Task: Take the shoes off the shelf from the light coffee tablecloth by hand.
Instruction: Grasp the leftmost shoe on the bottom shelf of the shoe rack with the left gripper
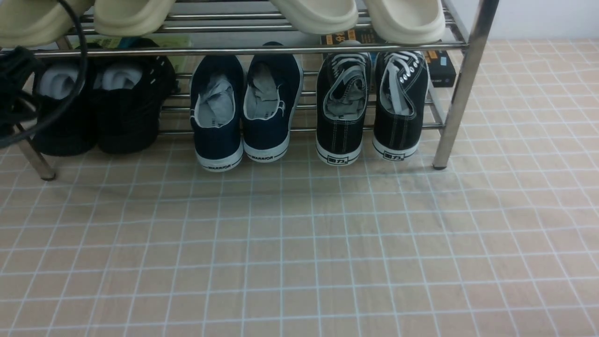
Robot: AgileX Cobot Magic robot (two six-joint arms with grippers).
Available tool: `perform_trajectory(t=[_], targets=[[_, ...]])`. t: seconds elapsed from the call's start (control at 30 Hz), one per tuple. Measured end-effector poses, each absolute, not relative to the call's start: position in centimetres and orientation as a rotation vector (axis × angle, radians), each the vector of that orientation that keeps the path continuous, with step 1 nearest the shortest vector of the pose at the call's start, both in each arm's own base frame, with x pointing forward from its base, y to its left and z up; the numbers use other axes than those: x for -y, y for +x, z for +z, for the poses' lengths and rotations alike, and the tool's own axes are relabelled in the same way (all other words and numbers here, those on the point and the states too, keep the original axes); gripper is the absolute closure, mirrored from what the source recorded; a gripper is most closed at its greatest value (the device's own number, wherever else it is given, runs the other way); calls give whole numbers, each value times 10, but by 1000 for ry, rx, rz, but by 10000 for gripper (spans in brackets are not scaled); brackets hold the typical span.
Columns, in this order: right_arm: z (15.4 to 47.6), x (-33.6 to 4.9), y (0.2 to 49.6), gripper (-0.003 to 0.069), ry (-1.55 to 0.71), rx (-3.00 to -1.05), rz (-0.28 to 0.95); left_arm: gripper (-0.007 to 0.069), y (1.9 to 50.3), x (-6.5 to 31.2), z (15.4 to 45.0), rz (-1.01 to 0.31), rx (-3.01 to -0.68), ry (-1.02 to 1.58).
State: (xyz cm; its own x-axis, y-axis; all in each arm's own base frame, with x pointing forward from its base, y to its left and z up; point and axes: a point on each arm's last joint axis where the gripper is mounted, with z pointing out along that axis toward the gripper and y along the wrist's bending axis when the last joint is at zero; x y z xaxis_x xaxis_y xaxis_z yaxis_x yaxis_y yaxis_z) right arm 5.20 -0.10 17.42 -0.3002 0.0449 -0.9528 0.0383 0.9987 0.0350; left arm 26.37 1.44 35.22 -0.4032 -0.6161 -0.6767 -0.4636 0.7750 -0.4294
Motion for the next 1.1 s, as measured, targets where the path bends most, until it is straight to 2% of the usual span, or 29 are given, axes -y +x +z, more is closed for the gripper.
perform_trajectory(t=[0.1, 0.2, 0.3, 0.43, 0.57, 0.67, 0.77, 1.1], targets=[[174, 1, 52, 421, 60, -1876, 7, 314, 283, -32, 352, -139, -2116, -903], [174, 1, 52, 421, 60, -1876, 7, 335, 294, -54, 351, -71, -2162, -972], [174, 1, 52, 421, 60, -1876, 7, 395, 309, -74, 347, -123, -2201, -1013], [174, 1, 52, 421, 60, -1876, 7, 393, 327, -75, 338, -225, -2213, -992], [174, 1, 52, 421, 60, -1876, 7, 320, 350, -73, 320, -361, -2176, -1023], [174, 1, 52, 421, 60, -1876, 7, 236, 365, -75, 309, -397, -2116, -1043], [174, 1, 52, 421, 60, -1876, 7, 190, 375, -78, 302, -431, -2055, -1065], [174, 1, 52, 421, 60, -1876, 7, 165, 394, -82, 274, -475, -2030, -1144]])
